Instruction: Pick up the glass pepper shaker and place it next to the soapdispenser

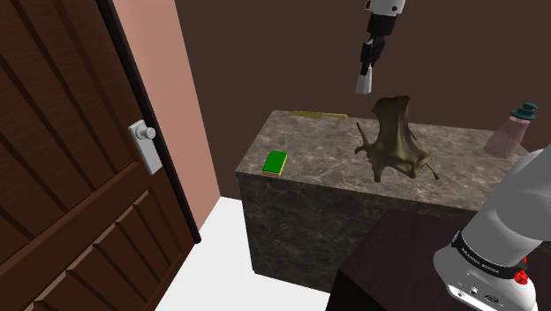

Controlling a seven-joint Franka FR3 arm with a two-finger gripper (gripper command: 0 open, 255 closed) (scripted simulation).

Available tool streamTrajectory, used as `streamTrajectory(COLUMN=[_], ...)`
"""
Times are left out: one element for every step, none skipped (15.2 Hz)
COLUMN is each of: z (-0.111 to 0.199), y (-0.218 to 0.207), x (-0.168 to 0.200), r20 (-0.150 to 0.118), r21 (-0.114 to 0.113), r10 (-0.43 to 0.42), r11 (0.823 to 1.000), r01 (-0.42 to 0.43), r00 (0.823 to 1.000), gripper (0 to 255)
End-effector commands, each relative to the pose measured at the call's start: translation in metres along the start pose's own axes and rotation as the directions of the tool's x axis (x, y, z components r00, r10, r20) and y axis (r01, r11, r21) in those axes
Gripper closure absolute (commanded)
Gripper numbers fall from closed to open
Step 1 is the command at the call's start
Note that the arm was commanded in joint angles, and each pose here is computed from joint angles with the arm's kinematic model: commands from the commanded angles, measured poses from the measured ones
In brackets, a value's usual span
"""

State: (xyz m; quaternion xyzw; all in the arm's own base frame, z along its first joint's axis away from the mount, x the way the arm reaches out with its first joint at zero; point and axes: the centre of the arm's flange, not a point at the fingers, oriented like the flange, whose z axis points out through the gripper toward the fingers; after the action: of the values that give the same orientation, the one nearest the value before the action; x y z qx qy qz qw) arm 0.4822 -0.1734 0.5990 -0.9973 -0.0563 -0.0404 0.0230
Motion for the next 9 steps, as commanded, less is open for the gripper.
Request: streamTrajectory(z=[-0.011,-0.014,-0.016,-0.017,-0.018,-0.019,-0.021,-0.022,-0.023], y=[-0.001,-0.001,0.006,0.013,0.019,0.026,0.033,0.04,0.046], x=[0.0,0.001,-0.011,-0.022,-0.033,-0.044,-0.056,-0.067,-0.078], r20=[0.0,0.0,0.0,0.0,0.0,0.0,0.0,0.0,0.0], r21=[0.0,0.0,0.0,0.0,0.0,0.0,0.0,0.0,0.0], r10=[0.0,0.0,0.0,0.0,0.0,0.0,0.0,0.0,0.0], r11=[1.0,1.0,1.0,1.0,1.0,1.0,1.0,1.0,1.0], r01=[0.0,0.0,0.0,0.0,0.0,0.0,0.0,0.0,0.0], r00=[1.0,1.0,1.0,1.0,1.0,1.0,1.0,1.0,1.0], gripper=[255,255,255,255,255,255,255,255,255])
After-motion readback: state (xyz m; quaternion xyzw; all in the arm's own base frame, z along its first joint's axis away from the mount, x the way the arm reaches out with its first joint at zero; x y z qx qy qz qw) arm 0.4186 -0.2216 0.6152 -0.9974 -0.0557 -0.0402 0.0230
